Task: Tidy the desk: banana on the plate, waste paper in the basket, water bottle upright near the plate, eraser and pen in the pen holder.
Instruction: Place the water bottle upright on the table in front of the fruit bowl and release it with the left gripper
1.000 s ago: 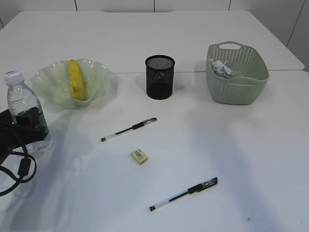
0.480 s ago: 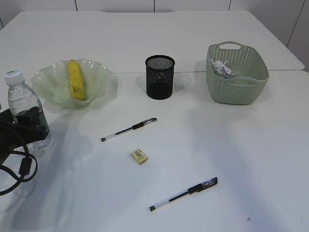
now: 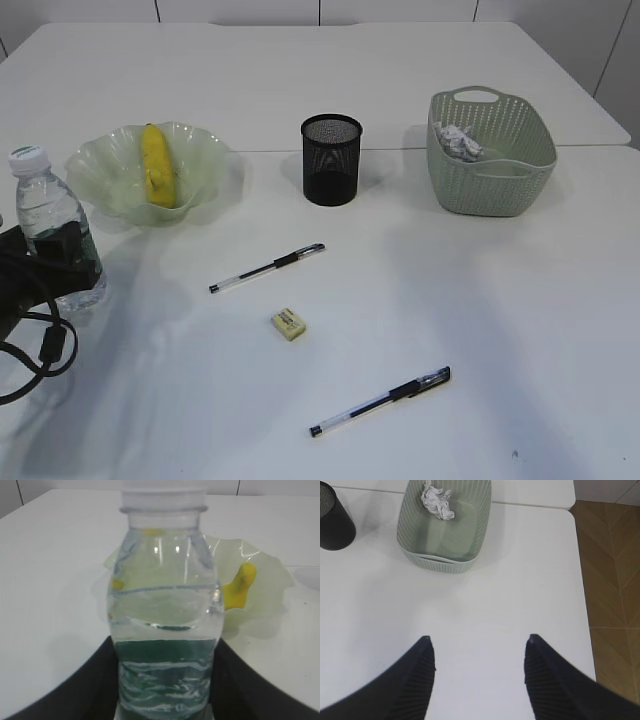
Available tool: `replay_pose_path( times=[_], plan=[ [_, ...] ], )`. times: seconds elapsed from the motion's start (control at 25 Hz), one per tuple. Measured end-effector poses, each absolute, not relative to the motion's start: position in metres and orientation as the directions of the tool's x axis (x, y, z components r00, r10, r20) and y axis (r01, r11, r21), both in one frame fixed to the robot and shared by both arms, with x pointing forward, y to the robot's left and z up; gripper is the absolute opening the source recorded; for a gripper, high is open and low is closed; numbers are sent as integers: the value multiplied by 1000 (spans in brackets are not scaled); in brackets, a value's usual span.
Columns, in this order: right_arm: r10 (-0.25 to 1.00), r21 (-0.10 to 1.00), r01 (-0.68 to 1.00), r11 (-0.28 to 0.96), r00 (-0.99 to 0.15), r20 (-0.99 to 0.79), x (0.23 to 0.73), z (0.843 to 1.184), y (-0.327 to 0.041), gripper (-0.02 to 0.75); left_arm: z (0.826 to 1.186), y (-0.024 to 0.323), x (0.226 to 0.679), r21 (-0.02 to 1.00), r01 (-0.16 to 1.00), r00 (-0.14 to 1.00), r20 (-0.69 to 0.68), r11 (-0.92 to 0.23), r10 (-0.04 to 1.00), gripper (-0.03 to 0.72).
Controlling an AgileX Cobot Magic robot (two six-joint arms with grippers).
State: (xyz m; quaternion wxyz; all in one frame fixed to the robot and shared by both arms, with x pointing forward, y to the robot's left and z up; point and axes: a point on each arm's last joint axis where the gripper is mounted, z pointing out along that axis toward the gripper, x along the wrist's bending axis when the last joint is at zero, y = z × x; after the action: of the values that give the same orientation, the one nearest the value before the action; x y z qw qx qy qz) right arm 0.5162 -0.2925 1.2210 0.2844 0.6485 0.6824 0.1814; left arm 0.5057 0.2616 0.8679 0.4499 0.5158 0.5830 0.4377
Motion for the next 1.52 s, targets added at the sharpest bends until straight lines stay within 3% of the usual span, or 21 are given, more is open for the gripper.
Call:
replay_pose_path(
  times=[0.96, 1.52],
  plan=[
    [986, 615, 782, 105, -2, -165, 516, 1221, -293, 428, 868, 262, 506, 975, 208, -63, -73, 85, 995, 348],
    [986, 615, 782, 106, -1, -168, 516, 1221, -293, 428, 862, 254, 508, 972, 226, 19, -66, 60, 998, 348]
  ],
)
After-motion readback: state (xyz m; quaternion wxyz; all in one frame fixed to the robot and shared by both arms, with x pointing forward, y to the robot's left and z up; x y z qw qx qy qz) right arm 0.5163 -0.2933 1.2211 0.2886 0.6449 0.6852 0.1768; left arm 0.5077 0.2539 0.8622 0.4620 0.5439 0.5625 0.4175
